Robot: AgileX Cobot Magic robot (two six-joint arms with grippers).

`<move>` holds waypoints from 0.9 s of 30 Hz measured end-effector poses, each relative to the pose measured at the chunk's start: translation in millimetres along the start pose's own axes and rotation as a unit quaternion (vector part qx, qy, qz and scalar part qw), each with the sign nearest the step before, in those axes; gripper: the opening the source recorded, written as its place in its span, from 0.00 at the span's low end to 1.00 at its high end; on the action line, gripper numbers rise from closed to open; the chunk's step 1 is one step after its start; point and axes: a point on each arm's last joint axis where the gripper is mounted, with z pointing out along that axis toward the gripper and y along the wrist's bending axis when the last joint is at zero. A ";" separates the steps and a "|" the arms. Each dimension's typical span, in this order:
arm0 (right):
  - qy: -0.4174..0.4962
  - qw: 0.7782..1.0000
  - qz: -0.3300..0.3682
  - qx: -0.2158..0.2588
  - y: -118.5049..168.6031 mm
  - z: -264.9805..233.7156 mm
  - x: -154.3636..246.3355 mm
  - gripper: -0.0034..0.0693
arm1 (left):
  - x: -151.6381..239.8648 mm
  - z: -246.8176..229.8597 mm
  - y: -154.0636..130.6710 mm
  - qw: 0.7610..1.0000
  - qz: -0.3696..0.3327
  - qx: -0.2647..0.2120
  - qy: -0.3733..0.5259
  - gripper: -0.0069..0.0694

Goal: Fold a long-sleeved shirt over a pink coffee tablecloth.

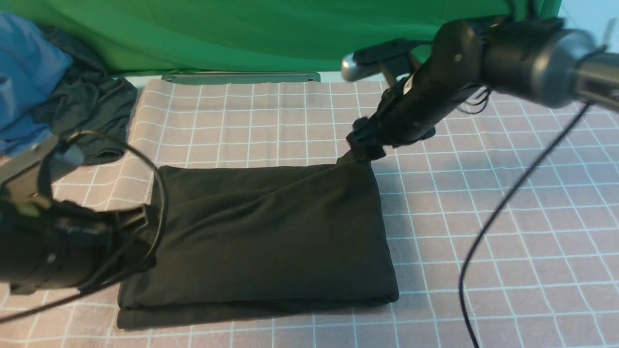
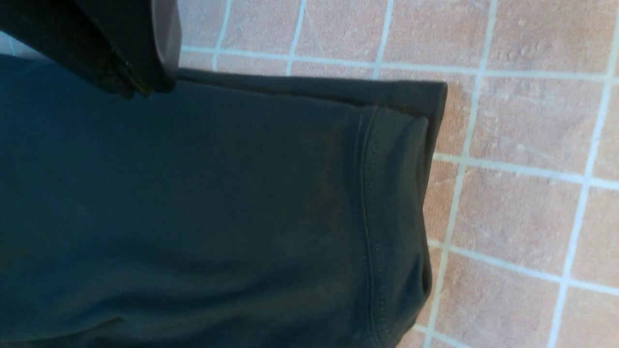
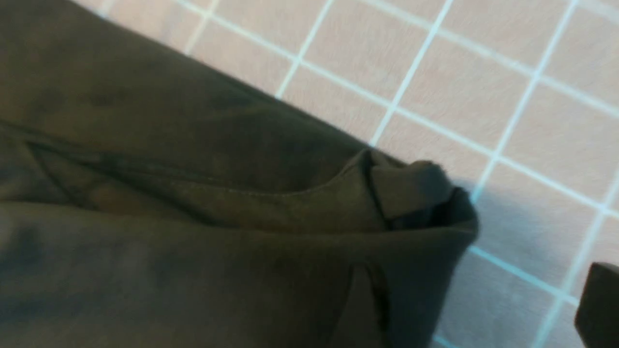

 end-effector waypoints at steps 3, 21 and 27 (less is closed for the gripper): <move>0.012 1.000 0.017 -0.008 -0.5 14.0 1.2 0.85 | 4.4 -7.5 0.2 1.000 0.004 0.007 -0.015 0.11; -0.040 0.997 0.061 -0.026 -16.1 30.7 -6.2 0.16 | 6.2 -16.4 -0.9 0.999 0.008 0.016 -0.036 0.11; -0.048 0.994 0.098 -0.014 -39.7 27.8 -6.9 0.16 | 6.2 -16.4 -0.9 0.999 0.008 0.016 -0.036 0.11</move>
